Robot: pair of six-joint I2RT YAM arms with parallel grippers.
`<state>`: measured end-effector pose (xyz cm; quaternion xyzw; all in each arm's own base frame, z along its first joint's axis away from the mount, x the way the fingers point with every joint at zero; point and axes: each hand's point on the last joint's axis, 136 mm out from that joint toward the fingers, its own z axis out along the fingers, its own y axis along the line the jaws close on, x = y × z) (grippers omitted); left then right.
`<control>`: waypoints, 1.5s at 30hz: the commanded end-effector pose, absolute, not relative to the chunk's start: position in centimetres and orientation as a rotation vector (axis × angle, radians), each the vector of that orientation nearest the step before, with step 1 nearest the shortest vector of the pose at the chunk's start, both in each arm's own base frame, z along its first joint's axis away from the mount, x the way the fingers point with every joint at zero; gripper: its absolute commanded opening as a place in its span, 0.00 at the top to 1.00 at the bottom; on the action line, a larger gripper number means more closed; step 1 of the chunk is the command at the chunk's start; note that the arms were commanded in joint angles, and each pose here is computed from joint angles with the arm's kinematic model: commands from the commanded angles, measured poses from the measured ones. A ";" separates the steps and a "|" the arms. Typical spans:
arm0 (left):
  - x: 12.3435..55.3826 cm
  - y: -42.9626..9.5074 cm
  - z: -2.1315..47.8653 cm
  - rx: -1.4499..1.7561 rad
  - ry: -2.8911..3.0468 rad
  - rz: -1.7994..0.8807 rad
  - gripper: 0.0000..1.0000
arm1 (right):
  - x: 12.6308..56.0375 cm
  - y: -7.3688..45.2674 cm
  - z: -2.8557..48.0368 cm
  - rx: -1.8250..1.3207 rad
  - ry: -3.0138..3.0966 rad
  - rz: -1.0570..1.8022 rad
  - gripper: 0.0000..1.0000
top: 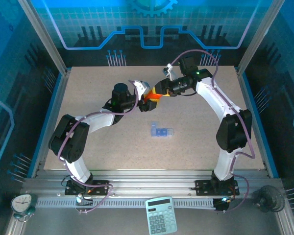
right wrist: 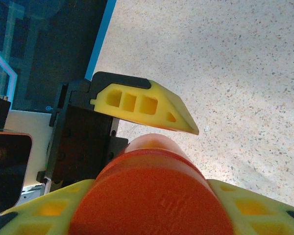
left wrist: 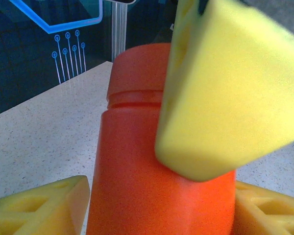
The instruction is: Sort the pills into containers
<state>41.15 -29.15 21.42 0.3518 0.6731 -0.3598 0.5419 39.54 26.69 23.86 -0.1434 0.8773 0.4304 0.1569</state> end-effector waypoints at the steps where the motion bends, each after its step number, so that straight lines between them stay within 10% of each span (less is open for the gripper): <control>1: 41.4 -29.1 21.5 0.854 1.598 -0.849 0.32 | 38.4 26.5 25.9 -0.419 2.472 1.297 0.62; 24: 41.3 -29.2 20.1 0.870 1.645 -0.864 0.26 | 38.6 26.3 25.6 -0.403 2.477 1.302 0.62; 45: 41.6 -29.4 21.7 0.838 1.632 -0.888 0.63 | 38.8 25.9 25.8 -0.375 2.467 1.308 0.49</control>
